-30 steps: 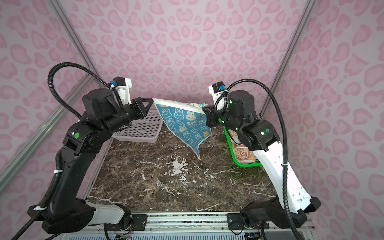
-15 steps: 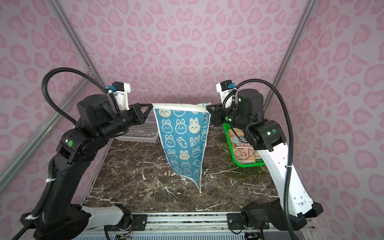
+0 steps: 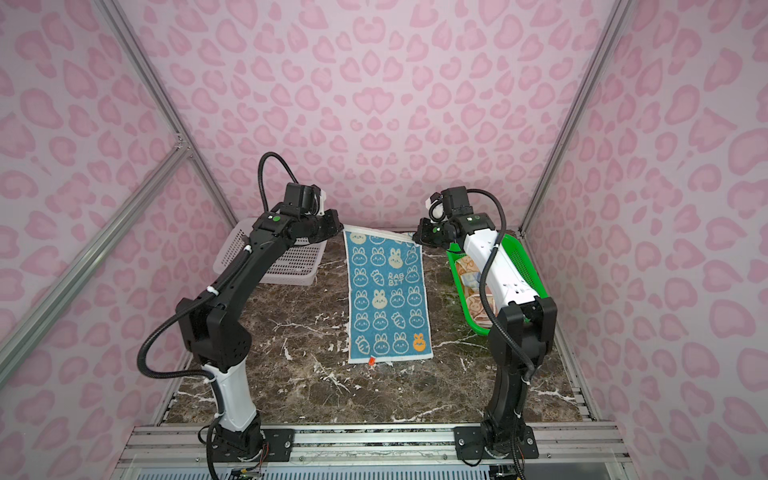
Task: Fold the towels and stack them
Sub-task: 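Lower the held edge forward over the towel with both grippers, folding it in half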
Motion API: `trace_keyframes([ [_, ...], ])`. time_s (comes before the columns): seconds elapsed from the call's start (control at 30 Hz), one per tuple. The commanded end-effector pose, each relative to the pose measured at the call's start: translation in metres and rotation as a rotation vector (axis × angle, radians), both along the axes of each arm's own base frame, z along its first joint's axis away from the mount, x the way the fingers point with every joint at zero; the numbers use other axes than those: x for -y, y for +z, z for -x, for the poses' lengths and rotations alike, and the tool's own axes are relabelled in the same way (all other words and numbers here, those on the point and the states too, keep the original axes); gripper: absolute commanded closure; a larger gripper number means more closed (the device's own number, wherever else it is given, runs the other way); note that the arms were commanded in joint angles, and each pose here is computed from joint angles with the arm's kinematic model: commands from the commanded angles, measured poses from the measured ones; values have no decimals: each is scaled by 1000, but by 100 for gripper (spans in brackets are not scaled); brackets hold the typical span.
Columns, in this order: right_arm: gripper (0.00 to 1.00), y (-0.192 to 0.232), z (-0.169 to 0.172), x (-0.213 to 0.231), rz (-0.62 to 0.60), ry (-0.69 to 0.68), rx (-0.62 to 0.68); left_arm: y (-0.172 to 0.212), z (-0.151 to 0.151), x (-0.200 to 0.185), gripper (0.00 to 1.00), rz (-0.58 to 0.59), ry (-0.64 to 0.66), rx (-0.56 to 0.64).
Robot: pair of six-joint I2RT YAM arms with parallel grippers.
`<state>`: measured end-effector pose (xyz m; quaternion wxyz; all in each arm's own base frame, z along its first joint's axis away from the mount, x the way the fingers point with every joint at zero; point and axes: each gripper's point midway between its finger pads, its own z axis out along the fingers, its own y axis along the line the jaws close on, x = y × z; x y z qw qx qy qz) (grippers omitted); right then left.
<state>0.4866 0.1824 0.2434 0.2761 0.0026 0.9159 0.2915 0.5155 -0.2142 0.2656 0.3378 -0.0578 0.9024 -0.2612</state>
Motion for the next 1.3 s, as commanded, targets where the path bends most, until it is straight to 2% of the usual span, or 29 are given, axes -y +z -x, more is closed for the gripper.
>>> trace_keyframes([
  [0.0,100,-24,-18,5,4,-31,-29,-8,-25,-5,97,-29,39,29],
  [0.17,100,-66,-19,7,58,-15,-131,-46,-19,-7,97,-63,30,-49],
  [0.33,100,-95,7,10,84,-21,-178,-77,18,-4,97,-72,17,-111],
  [0.57,100,-129,72,23,190,-32,-245,-131,94,8,97,-130,-22,-238],
  [0.7,97,-155,115,27,204,-15,-292,-155,138,11,97,-158,-37,-303],
  [0.93,91,-202,181,29,253,0,-368,-189,191,8,97,-213,-56,-400],
  [1.1,90,-231,197,23,258,14,-416,-221,205,1,98,-277,-57,-462],
  [1.27,91,-236,180,18,261,6,-418,-225,190,-1,97,-325,-42,-461],
])
